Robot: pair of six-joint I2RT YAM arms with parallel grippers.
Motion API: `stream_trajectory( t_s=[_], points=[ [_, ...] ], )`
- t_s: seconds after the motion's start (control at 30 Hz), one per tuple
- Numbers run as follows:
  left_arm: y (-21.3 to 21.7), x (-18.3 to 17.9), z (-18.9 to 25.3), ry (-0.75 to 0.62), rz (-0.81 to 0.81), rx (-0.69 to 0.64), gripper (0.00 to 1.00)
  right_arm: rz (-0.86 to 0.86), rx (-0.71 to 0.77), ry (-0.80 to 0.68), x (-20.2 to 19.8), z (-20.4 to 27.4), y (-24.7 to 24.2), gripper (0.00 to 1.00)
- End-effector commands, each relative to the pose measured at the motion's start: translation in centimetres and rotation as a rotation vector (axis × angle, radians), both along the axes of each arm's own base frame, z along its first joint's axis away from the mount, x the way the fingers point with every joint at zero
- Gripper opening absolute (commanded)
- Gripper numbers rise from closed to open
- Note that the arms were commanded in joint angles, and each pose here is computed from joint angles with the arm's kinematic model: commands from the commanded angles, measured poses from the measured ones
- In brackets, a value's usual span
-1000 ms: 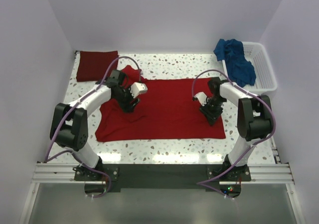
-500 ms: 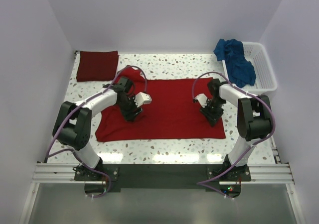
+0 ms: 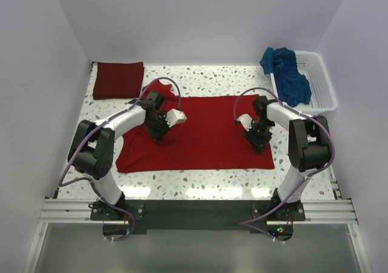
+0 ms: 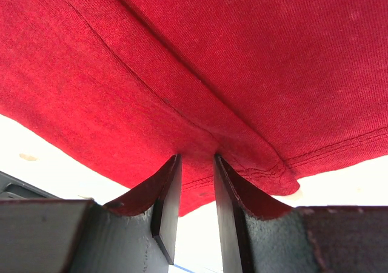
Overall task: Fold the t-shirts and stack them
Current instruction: Fold the tshirt
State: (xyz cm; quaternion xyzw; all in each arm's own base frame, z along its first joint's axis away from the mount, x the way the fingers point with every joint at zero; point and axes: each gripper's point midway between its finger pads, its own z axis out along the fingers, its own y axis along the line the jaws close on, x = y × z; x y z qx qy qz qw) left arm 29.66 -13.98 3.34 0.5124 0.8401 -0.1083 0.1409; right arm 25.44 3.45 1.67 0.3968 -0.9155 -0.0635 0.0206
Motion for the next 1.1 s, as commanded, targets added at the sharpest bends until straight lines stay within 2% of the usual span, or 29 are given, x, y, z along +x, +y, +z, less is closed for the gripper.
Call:
stream_trajectory(
  t_s=[0.0,0.17,0.2,0.3,0.53,0.63,0.77,1.07],
  points=[
    [-2.0,3.4,2.3,-0.102,-0.003,-0.04,0.14,-0.002,-0.014,0.003,0.0,-0.3,-0.1,0.32],
    [-3.4,6.7,3.2,-0.192,0.0,-0.043,0.32,0.001,-0.011,0.005,-0.1,-0.2,0.0,0.32],
    [-3.5,7.2,3.4,-0.212,0.017,-0.043,0.41,0.001,-0.013,0.008,-0.1,-0.2,-0.1,0.32],
    [-3.3,8.7,4.2,-0.282,0.071,-0.045,0.49,0.004,-0.01,0.008,-0.2,0.1,0.0,0.32],
    [1.8,8.2,8.2,-0.4,0.251,-0.107,0.56,0.017,-0.014,-0.039,0.4,1.4,-0.3,0.32],
    [4.0,7.4,9.7,-0.371,0.302,-0.178,0.58,0.018,-0.013,-0.063,0.9,2.1,-0.2,0.32],
    [4.2,3.8,7.8,-0.272,0.244,-0.178,0.57,0.01,-0.006,-0.071,1.4,2.5,0.0,0.32],
    [7.0,-3.6,-0.8,0.009,0.213,-0.007,0.55,0.047,-0.053,-0.017,0.0,-0.4,0.0,0.31]
  ],
)
